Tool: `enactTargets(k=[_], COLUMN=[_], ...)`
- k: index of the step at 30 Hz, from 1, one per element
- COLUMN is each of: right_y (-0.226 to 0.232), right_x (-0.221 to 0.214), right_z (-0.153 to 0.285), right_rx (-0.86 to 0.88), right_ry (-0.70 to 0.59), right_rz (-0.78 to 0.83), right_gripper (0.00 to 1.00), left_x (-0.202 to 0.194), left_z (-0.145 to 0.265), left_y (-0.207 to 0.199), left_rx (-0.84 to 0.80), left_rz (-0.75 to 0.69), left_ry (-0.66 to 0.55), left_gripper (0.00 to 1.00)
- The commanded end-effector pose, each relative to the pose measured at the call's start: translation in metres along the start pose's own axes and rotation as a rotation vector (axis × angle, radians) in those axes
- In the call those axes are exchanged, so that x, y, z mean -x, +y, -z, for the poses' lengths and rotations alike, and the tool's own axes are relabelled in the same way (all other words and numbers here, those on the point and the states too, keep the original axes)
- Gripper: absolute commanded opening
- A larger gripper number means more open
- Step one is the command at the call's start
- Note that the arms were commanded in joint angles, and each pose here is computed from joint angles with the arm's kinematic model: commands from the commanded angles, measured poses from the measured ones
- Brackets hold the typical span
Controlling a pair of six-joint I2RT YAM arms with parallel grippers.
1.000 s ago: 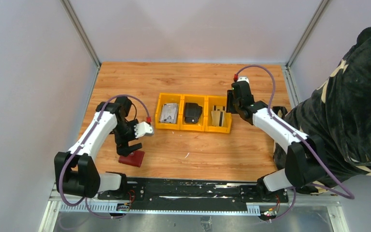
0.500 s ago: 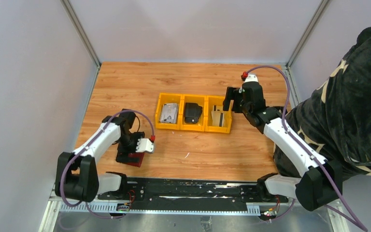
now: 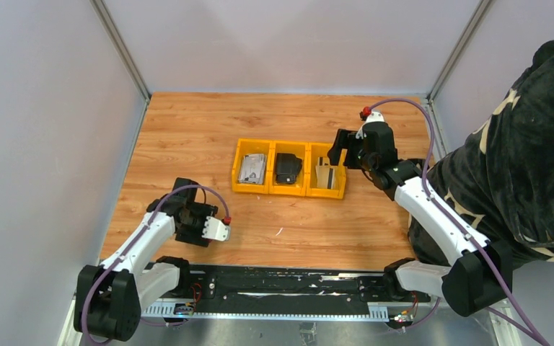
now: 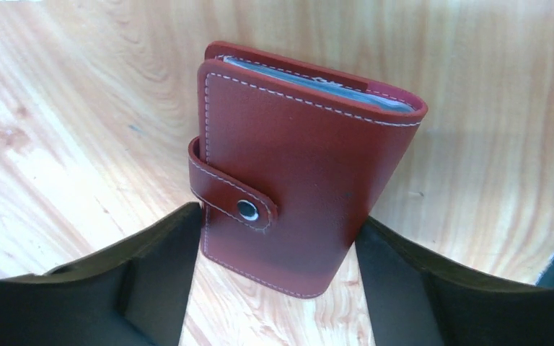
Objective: Take the credit cards out of the card holder
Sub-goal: Pick up the card holder from the corner of the board.
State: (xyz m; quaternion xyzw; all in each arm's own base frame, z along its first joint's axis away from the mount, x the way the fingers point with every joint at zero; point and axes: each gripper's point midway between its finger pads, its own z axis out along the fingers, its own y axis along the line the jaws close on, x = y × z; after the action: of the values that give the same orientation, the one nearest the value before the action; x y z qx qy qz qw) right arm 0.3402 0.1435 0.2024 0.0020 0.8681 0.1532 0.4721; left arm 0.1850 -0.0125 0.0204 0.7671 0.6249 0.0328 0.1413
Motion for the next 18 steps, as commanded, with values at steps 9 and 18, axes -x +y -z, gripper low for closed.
enactTargets(k=[9, 18], right_y=[0.092, 0.188], right_x=[-0.02, -0.043], right_z=[0.005, 0.022], right_rx=[0.442, 0.789], right_ry=[0.122, 0.247], right_rz=[-0.084, -0.137], right_gripper=[0.86, 0.87], left_x=[0.048, 0.098], left_z=[0.038, 0.117], left_y=[0.06, 0.106], left_rx=[0.333, 0.768], left_rz=[-0.252, -0.592], left_ry=[-0.195, -0.289], left_gripper=[0.39, 0.42])
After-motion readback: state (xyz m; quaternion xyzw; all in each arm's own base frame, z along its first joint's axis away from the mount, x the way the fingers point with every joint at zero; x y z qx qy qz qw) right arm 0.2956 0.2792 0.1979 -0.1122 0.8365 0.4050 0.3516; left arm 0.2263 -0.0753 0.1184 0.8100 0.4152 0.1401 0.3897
